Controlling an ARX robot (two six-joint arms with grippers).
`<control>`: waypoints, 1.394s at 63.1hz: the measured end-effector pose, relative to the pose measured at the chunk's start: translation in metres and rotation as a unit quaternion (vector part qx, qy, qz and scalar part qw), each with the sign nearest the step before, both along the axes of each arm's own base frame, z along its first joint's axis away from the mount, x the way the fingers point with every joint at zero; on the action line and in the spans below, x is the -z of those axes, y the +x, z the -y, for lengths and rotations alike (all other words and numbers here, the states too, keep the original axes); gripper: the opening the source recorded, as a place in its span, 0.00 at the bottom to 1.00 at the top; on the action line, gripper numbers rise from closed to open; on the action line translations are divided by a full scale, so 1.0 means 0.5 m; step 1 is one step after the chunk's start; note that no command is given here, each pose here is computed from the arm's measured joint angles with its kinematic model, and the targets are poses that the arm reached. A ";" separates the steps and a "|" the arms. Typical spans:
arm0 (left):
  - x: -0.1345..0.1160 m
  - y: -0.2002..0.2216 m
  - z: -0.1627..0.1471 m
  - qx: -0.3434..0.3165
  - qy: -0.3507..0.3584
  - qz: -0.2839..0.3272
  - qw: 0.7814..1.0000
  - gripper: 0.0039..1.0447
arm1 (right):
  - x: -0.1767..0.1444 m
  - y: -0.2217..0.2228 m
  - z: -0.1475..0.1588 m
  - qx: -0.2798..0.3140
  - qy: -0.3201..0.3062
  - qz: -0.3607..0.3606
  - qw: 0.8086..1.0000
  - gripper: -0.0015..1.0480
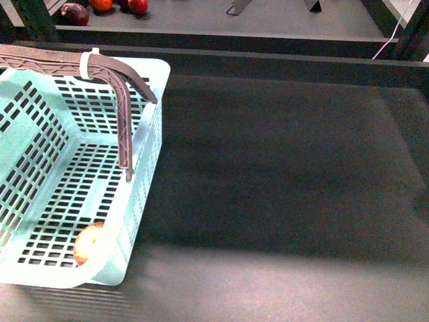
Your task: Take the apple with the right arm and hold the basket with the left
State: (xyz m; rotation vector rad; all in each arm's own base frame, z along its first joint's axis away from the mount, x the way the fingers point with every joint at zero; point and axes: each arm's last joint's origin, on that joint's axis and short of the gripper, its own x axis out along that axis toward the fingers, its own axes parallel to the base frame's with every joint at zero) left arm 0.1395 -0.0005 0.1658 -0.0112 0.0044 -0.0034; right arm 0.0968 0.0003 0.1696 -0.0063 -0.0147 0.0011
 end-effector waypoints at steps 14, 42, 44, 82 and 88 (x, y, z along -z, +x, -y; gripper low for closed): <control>-0.008 -0.021 0.000 0.000 0.000 0.006 1.000 0.03 | 0.000 0.000 0.000 0.000 0.000 0.000 1.000 0.92; -0.011 -0.054 0.000 0.000 0.000 0.010 1.000 0.03 | 0.000 0.000 0.000 0.000 0.000 0.000 1.000 0.92; -0.011 -0.055 0.000 0.000 0.000 0.010 1.000 0.03 | 0.000 0.000 0.000 0.000 0.000 0.000 1.000 0.92; -0.005 -0.085 0.000 0.000 0.000 0.007 1.000 0.03 | 0.000 0.000 0.000 0.000 0.000 0.000 1.000 0.92; -0.005 -0.085 0.000 0.000 0.000 0.007 1.000 0.03 | 0.000 0.000 0.000 0.000 0.000 0.000 1.000 0.92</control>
